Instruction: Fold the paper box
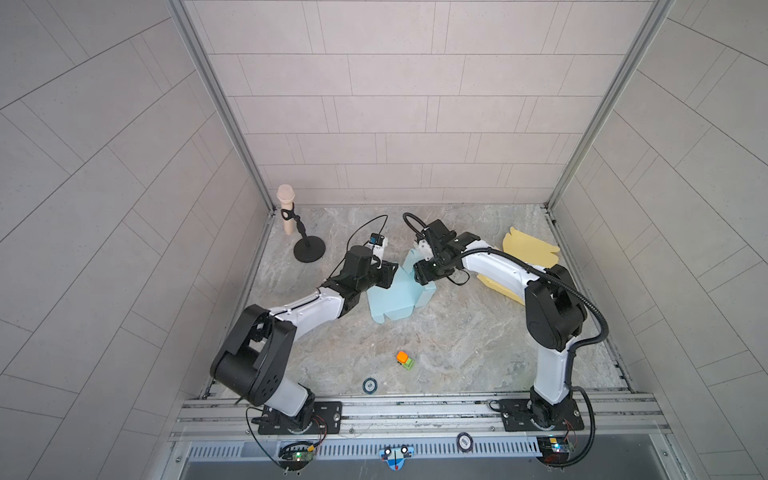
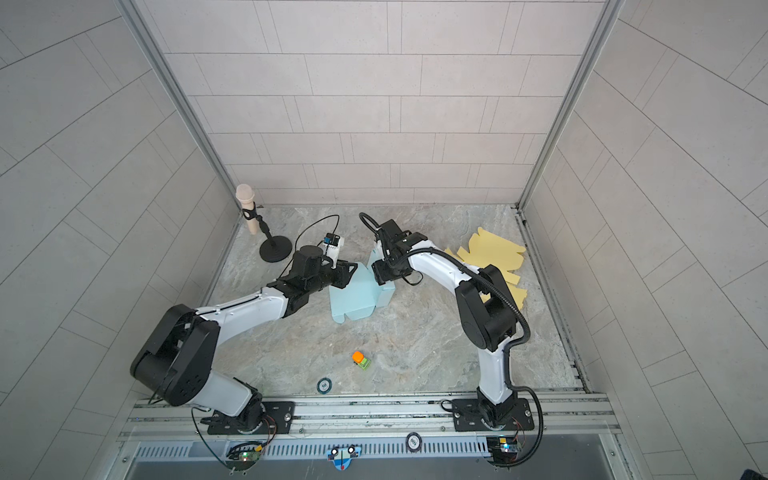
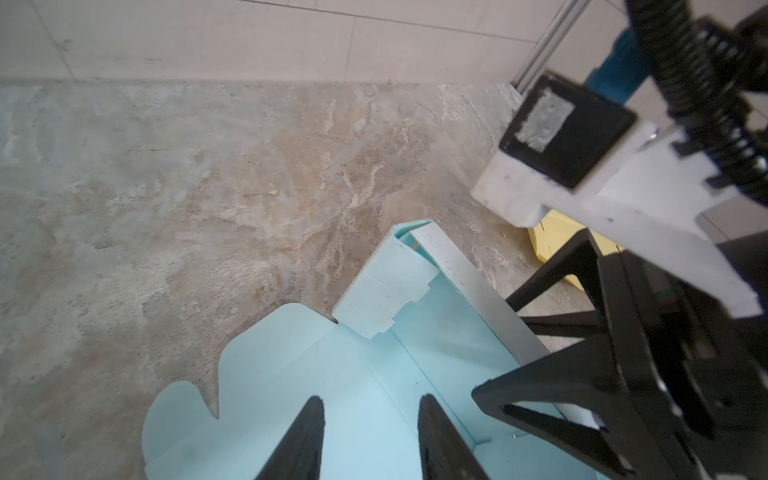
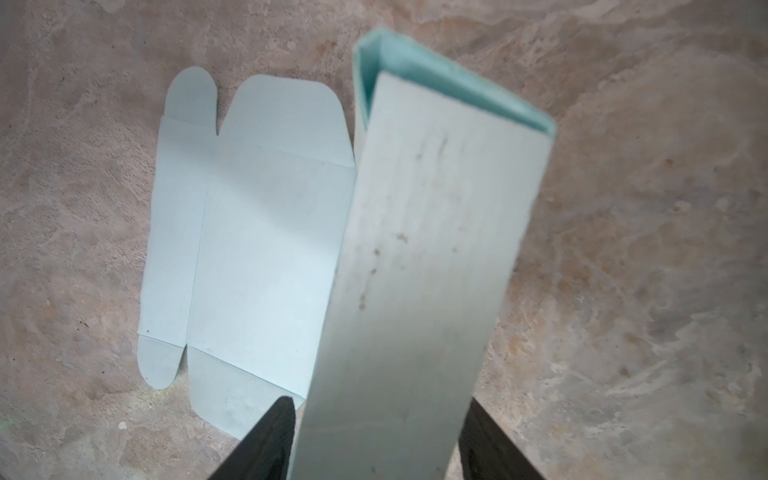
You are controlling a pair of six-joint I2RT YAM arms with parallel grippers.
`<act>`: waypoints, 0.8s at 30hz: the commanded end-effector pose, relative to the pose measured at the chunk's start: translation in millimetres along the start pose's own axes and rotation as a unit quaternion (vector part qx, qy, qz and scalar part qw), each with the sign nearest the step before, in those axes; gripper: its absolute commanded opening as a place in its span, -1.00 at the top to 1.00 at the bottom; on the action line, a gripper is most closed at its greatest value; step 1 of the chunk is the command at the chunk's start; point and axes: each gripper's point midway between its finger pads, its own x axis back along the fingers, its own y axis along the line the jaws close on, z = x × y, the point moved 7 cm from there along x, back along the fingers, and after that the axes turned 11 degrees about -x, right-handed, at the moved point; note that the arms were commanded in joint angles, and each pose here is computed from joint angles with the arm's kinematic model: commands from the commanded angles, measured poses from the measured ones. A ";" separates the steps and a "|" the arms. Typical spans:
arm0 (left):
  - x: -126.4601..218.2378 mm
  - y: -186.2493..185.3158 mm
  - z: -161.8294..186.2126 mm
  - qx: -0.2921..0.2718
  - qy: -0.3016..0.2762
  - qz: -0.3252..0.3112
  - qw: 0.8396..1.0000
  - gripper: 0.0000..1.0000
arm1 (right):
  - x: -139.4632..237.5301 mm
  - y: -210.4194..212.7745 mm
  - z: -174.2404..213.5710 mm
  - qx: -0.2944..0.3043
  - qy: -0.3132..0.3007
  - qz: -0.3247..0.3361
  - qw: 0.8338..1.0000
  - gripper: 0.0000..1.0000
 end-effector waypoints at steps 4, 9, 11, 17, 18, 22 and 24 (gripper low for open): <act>-30.9 -3.7 -13.9 -0.076 0.088 0.060 0.991 0.11 | 2.8 -18.2 -5.3 0.030 0.011 -0.029 0.999 -0.28; -48.2 9.4 -32.2 -0.097 0.131 0.080 0.983 0.11 | -4.7 -35.0 -12.4 0.013 0.013 -0.050 0.999 -0.27; -51.7 10.2 -34.9 -0.109 0.142 0.089 0.980 0.10 | -8.1 -40.7 -15.8 0.007 0.012 -0.057 0.998 -0.25; -63.2 8.9 -25.4 -0.129 0.157 0.117 0.972 0.04 | -11.7 -48.2 -24.4 0.007 0.010 -0.074 0.997 -0.25; -66.7 9.7 -25.6 -0.129 0.157 0.120 0.972 0.05 | -11.6 -49.5 -25.2 0.006 0.010 -0.077 0.997 -0.25; -83.3 12.2 -30.3 -0.129 0.159 0.129 0.970 0.05 | -11.3 -53.8 -27.2 0.003 0.006 -0.084 0.996 -0.24; -89.8 12.5 -36.0 -0.130 0.153 0.134 0.970 0.05 | -11.0 -54.5 -27.3 0.003 0.005 -0.086 0.996 -0.24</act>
